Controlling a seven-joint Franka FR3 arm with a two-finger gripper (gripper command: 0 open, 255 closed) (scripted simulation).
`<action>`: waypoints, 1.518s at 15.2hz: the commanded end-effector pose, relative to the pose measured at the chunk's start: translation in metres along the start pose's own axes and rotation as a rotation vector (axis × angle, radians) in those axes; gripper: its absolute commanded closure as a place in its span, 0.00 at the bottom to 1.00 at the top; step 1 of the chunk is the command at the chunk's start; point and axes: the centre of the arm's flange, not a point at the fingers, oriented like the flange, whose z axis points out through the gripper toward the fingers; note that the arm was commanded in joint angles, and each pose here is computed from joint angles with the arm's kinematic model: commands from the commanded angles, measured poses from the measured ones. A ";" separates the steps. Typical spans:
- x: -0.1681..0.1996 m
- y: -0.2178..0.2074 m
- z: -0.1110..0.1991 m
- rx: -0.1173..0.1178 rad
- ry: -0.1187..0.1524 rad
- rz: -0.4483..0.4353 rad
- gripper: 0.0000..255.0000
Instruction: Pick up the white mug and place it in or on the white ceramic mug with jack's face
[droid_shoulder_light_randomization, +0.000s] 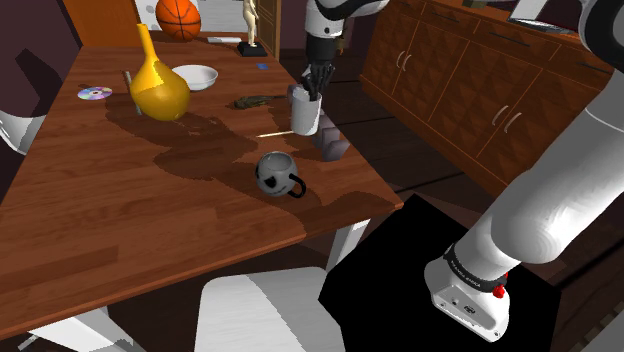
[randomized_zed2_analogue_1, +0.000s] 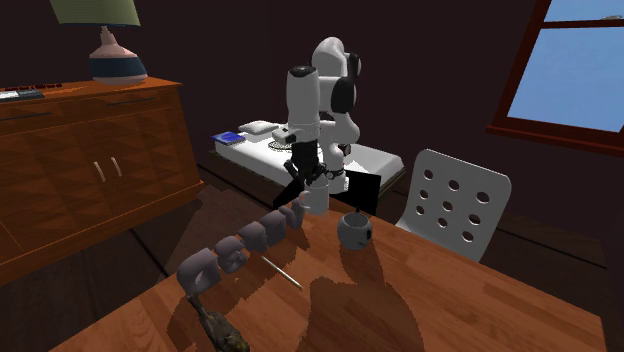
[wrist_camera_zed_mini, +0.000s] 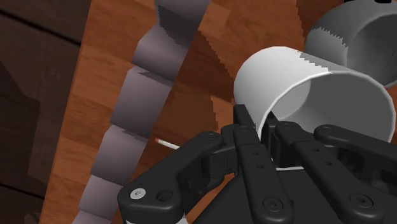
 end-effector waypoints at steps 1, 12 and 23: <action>0.000 -0.001 -0.010 0.000 0.000 0.000 1.00; -0.017 -0.075 -0.056 0.000 0.000 0.000 1.00; -0.026 -0.121 -0.032 0.000 0.000 0.000 1.00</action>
